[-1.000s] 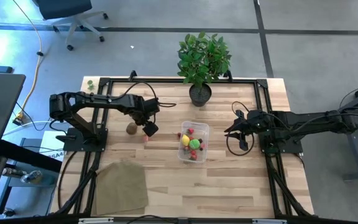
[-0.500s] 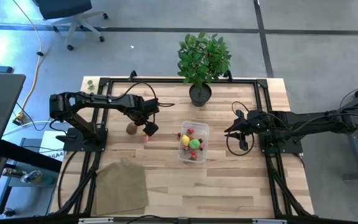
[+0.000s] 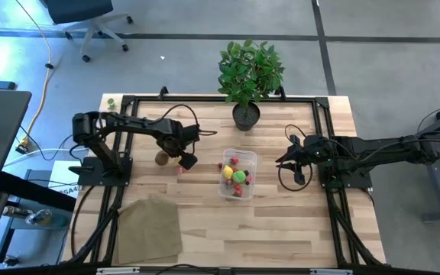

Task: Pick and placing Produce into tupperware
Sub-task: Put the lemon into the transparent container

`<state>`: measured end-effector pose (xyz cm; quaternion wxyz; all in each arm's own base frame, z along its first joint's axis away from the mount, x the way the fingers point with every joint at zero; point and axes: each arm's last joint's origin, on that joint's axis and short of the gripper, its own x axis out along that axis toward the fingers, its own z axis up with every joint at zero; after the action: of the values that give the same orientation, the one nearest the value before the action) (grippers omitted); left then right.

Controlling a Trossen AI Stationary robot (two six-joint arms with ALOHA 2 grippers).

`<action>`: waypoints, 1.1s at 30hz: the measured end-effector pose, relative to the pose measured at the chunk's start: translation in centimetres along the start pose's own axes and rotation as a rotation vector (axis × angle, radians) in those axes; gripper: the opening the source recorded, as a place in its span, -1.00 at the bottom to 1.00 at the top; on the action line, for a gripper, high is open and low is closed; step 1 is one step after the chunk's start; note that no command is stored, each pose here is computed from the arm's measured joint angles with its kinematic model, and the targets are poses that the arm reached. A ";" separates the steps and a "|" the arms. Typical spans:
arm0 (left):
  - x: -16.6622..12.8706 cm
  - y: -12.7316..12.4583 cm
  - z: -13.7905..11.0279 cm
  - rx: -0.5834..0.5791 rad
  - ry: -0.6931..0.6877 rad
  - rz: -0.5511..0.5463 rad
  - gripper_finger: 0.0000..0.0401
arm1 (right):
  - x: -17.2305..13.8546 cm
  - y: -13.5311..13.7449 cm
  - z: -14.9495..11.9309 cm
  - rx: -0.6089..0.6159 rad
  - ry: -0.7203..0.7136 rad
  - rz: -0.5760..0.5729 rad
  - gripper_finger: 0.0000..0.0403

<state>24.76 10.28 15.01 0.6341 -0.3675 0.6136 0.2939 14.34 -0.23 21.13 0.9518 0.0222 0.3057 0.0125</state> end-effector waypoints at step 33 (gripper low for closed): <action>0.3 0.0 0.1 -0.017 -0.005 0.016 -0.03 | 0.0 0.0 0.0 0.000 0.000 0.000 -0.64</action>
<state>24.84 10.38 14.72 0.6300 -0.3673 0.6124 0.3051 14.34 -0.23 21.13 0.9518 0.0223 0.3057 0.0125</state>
